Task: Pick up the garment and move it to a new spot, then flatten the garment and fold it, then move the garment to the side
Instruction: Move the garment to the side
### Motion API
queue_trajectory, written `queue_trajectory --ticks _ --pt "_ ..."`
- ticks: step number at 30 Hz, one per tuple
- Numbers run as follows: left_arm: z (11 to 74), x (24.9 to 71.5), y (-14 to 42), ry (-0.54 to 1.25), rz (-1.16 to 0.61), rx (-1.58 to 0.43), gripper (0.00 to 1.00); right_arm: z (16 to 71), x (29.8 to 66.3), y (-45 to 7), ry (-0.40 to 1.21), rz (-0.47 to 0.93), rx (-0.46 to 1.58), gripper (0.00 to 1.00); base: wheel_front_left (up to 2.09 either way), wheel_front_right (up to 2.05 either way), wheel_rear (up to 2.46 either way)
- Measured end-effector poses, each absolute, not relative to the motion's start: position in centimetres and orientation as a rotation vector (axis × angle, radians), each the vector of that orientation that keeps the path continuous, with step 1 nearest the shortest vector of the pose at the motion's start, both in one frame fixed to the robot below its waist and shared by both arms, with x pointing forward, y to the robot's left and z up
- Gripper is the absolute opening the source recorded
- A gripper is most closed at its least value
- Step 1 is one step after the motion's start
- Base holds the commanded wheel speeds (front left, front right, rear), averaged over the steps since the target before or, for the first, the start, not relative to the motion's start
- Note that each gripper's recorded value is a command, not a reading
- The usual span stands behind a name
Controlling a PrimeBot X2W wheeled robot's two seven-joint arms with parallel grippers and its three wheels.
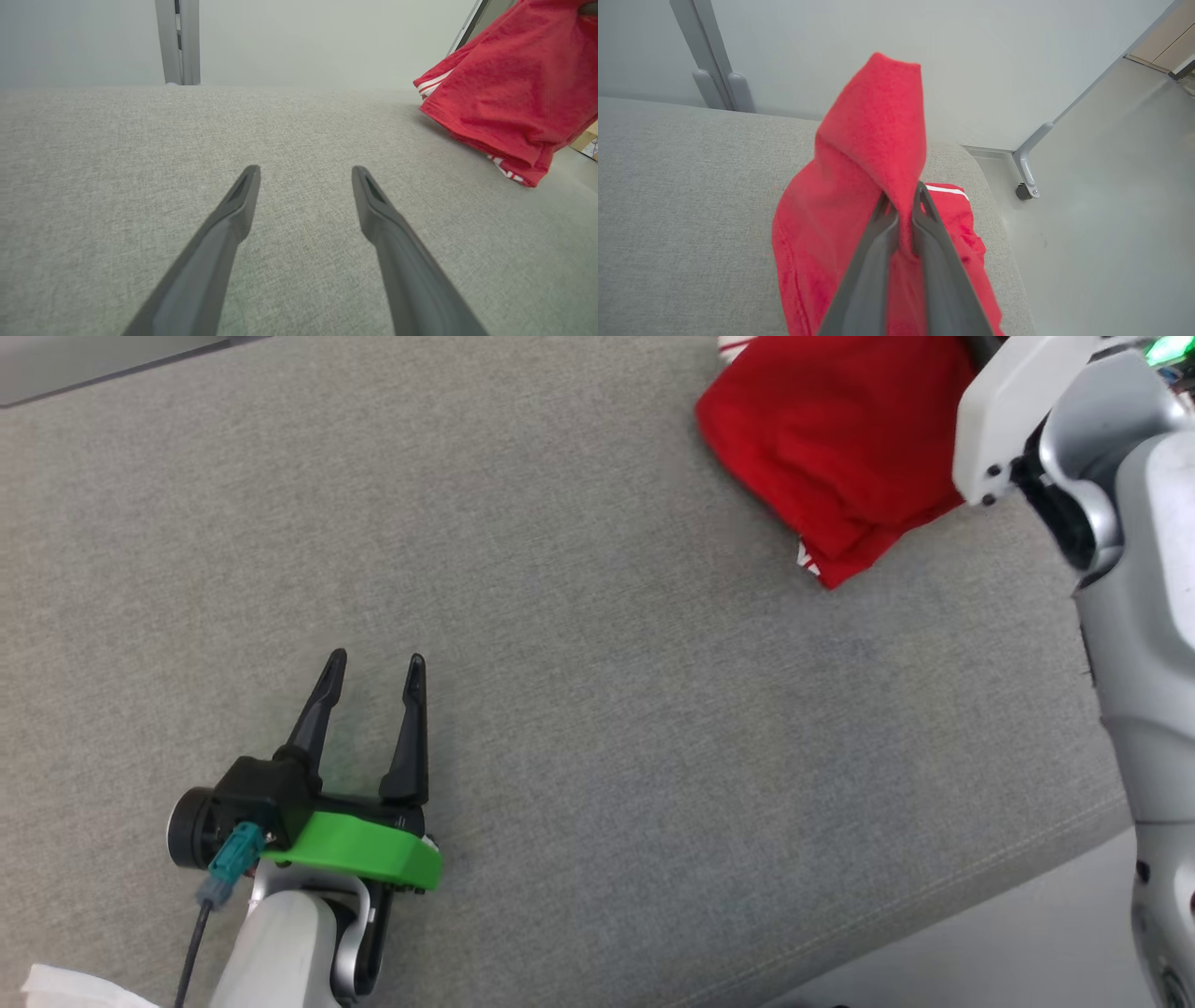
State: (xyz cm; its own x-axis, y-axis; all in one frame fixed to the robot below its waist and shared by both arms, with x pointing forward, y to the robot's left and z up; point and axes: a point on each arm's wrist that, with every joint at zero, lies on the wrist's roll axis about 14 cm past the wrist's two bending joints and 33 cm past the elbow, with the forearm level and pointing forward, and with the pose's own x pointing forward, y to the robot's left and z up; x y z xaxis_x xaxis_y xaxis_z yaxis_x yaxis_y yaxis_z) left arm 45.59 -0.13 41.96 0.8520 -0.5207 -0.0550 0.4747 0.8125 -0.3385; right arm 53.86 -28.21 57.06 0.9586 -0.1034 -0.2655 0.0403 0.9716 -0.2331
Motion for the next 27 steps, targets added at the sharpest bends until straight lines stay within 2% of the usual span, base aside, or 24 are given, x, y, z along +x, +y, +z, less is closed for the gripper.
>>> queue_trajectory --ticks 6,19,20,21,22,27 --pt "41.6 45.8 1.0 0.152 -0.499 -0.325 1.00 56.8 54.9 -31.1 0.343 -0.139 -0.263 0.00 0.00 0.00 0.00" --pt "39.5 46.9 3.3 0.176 -0.438 -0.306 1.00 51.9 55.1 -39.6 0.446 -0.344 -0.276 0.00 0.00 0.00 0.00" --pt "39.1 46.8 3.5 0.184 -0.433 -0.303 1.00 51.4 55.3 -39.8 0.442 -0.352 -0.272 0.26 0.00 0.00 0.00" --pt "38.9 46.8 3.7 0.188 -0.430 -0.300 1.00 51.1 55.4 -39.8 0.439 -0.354 -0.273 0.90 0.00 0.00 0.00" --pt "38.7 46.8 3.8 0.192 -0.426 -0.298 1.00 50.6 55.6 -39.8 0.431 -0.356 -0.272 1.00 0.00 0.00 0.00" --pt "38.3 46.9 4.3 0.199 -0.417 -0.292 1.00 48.7 56.1 -39.3 0.405 -0.352 -0.251 1.00 0.00 0.00 0.00"
